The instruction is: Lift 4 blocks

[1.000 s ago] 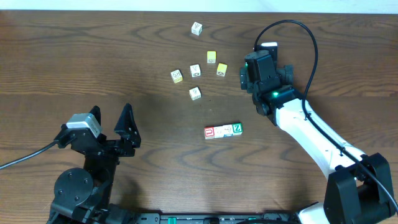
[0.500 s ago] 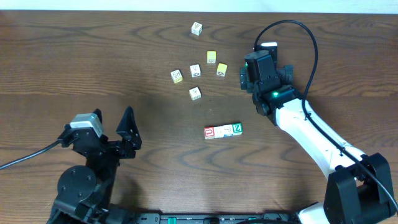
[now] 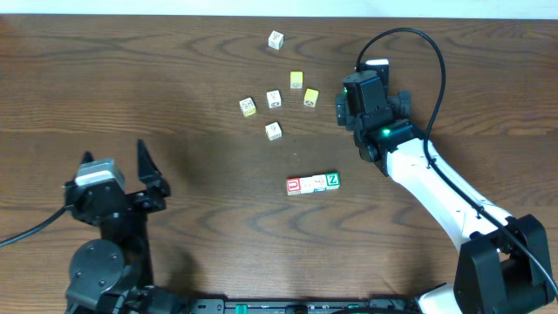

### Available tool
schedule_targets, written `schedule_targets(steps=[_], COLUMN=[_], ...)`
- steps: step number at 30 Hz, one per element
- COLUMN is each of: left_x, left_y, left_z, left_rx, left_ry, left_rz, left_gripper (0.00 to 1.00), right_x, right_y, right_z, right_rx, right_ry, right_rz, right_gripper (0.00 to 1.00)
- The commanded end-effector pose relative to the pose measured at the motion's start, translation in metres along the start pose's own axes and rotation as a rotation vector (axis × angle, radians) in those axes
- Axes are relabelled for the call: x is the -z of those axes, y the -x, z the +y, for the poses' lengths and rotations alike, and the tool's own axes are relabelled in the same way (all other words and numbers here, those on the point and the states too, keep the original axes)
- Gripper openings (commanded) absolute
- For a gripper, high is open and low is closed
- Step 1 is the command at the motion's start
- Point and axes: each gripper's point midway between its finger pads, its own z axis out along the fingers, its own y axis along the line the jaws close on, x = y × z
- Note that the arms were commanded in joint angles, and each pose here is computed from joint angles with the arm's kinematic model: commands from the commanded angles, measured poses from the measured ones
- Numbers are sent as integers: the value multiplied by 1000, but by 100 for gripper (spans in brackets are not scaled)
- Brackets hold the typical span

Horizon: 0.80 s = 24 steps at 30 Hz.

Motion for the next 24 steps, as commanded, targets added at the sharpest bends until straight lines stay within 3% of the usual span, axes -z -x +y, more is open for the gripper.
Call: schedule_targets(steps=[1,10,24], left_x=[0,18,-8], left_y=[19,22,-98], left_z=[11,14,13], left_rx=[-60,-36,-31], left_ry=[25,-66,-84], left_rz=[-57,-224,-255], left_gripper=[76,76,76], right_x=[4,4,4], right_y=[10,10,10], right_z=[-2,-2,-2], right_rx=[-6,-6,-6], right_ry=[-3,-3,-3], right_rz=[-22,-22,-22], right_gripper=[99,99,99])
